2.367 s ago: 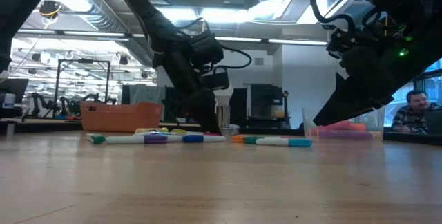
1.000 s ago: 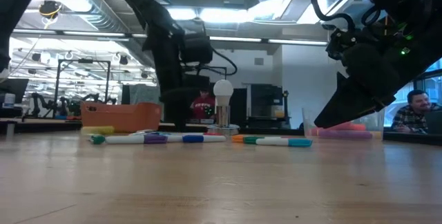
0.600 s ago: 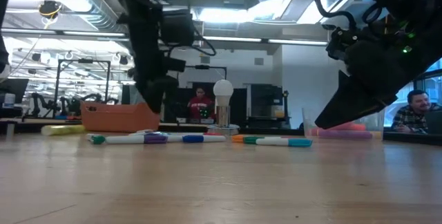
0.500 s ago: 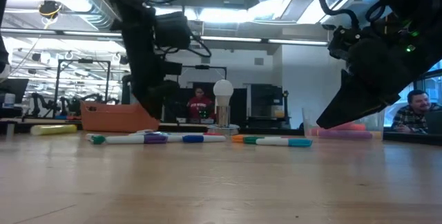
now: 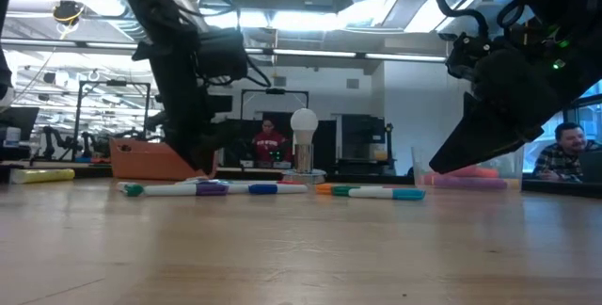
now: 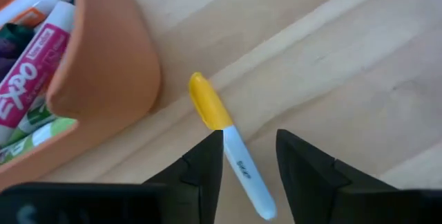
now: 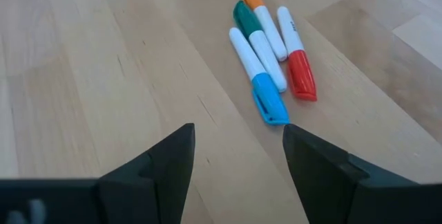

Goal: Pick & Place Markers
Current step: Put the small yellow highlighter pen into the white bin

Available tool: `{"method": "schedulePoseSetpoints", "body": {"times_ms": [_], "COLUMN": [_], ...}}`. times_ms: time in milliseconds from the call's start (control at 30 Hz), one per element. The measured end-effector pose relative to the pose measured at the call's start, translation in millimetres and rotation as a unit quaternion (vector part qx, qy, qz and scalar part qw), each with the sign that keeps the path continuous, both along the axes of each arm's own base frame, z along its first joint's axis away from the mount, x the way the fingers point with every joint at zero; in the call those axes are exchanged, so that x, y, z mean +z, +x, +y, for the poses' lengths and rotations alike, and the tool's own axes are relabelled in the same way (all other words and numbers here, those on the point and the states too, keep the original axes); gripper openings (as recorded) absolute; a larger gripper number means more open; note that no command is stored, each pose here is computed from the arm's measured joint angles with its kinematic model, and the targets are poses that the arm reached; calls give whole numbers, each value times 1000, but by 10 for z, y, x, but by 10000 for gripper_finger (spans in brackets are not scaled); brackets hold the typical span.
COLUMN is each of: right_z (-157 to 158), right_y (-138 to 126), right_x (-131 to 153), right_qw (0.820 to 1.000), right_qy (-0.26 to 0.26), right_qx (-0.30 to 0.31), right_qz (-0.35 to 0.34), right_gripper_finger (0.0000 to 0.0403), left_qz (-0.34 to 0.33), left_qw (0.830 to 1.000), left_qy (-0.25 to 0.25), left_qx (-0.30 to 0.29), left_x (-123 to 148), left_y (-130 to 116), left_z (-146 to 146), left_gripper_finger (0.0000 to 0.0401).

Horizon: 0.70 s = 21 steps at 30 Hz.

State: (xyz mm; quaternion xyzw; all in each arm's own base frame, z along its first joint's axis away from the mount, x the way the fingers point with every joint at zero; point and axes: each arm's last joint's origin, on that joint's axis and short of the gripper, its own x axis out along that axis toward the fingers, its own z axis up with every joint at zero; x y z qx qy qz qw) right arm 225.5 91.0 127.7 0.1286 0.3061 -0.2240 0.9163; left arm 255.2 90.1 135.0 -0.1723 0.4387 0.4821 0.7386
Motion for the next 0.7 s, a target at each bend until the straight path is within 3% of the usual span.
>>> {"method": "schedulePoseSetpoints", "body": {"times_ms": [467,700], "right_z": [15,16], "right_y": [19,20], "right_x": [14,15], "right_qw": [1000,1000], "right_qy": [13,13], "right_qx": [8,10], "right_qz": [-9,-9], "right_gripper_finger": [220,220], "left_qz": [52,63], "left_qw": [999,998], "left_qy": [-11,-16], "left_qx": [8,-22], "left_x": [-224,-238], "left_y": [-2,14], "left_z": [44,22], "left_gripper_finger": [97,44]}}
